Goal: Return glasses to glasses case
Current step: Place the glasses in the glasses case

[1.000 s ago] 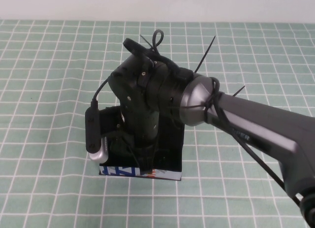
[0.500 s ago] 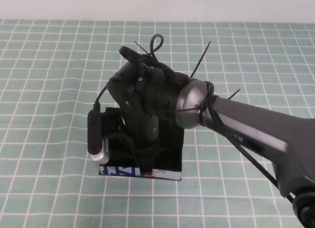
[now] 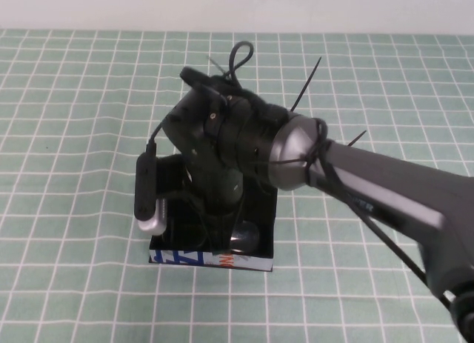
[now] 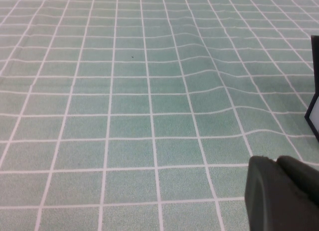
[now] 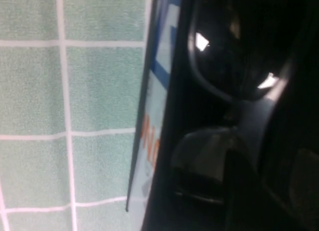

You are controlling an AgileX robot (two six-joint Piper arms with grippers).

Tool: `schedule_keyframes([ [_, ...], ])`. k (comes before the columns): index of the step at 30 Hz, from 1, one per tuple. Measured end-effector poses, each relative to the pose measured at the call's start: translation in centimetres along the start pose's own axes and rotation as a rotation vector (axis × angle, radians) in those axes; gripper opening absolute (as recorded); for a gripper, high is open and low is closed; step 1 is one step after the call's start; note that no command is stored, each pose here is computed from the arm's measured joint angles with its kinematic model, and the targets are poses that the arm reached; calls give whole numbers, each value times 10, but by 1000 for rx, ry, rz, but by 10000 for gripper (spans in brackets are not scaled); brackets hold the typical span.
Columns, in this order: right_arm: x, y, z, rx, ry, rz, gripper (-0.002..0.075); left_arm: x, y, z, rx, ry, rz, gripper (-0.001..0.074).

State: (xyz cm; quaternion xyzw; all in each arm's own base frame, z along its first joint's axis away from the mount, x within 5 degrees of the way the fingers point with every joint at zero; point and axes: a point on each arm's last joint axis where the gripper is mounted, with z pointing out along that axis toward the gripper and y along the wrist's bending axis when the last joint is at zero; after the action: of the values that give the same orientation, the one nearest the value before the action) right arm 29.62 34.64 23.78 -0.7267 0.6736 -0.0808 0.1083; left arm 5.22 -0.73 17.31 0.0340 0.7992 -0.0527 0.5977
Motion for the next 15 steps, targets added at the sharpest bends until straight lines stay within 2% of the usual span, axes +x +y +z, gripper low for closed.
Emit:
schedule_keyframes([
  [8, 10, -5, -39, 57, -62, 142, 14, 0, 0, 0, 0, 0, 0, -4],
  [11, 26, -16, -57, 77, -95, 277, -5, 0, 0, 0, 0, 0, 0, -4],
  [15, 71, -44, -80, 60, -167, 568, -11, 0, 0, 0, 0, 0, 0, -4],
])
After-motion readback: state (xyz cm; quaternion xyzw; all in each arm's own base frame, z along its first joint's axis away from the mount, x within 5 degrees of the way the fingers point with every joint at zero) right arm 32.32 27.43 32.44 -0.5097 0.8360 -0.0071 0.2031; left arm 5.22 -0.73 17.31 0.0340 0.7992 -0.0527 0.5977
